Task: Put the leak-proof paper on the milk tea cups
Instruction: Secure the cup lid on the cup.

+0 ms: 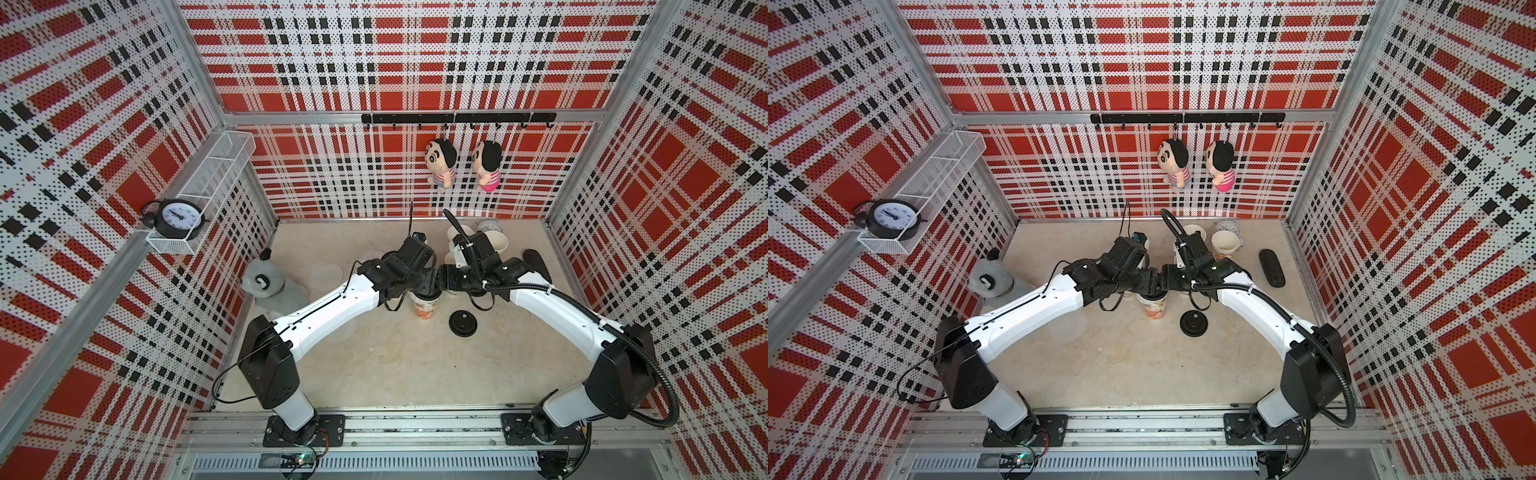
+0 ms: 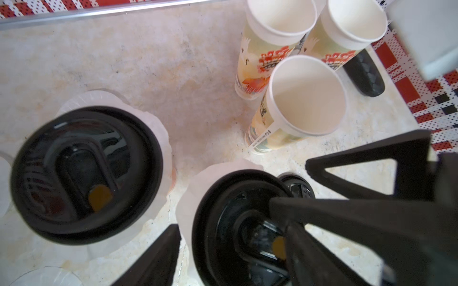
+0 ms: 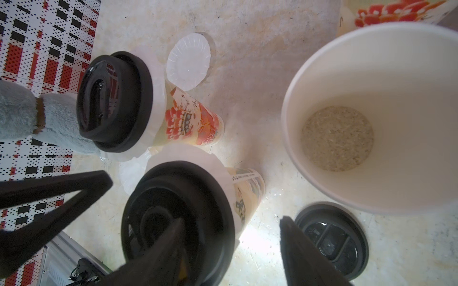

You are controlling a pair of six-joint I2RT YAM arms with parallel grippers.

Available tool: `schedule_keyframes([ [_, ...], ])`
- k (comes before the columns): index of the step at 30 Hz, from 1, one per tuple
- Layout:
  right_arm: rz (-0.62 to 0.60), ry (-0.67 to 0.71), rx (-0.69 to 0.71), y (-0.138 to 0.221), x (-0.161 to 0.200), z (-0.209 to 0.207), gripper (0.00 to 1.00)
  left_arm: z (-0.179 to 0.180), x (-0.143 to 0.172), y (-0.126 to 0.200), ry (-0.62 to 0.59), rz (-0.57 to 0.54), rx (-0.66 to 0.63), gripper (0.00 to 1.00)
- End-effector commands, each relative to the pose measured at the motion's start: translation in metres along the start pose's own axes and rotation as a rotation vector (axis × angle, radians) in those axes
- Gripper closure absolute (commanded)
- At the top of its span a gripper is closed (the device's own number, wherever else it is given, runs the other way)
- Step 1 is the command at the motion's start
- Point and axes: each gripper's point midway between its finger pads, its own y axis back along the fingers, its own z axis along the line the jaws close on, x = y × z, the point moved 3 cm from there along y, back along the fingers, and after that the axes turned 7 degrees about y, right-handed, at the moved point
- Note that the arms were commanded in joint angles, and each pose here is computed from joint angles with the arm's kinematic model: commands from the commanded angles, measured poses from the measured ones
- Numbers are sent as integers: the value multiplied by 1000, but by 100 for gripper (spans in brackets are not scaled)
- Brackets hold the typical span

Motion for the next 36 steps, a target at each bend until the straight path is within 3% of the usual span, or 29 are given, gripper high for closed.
schedule_keyframes([
  [1,109,-1,67,-11,30,-12,37,1,-4,19,-4,-16,0,30],
  [3,111,-3,68,-11,30,-12,37,4,-2,25,14,-23,2,32],
  [9,109,-1,71,-10,31,-13,37,16,13,31,48,-10,-16,53],
  [13,109,-1,72,-10,31,-13,37,24,22,24,74,0,-38,61],
  [24,114,-1,74,-10,34,-14,37,44,19,12,156,-38,-70,64],
  [36,122,-1,74,-13,36,-15,37,39,16,8,166,-39,-20,65],
])
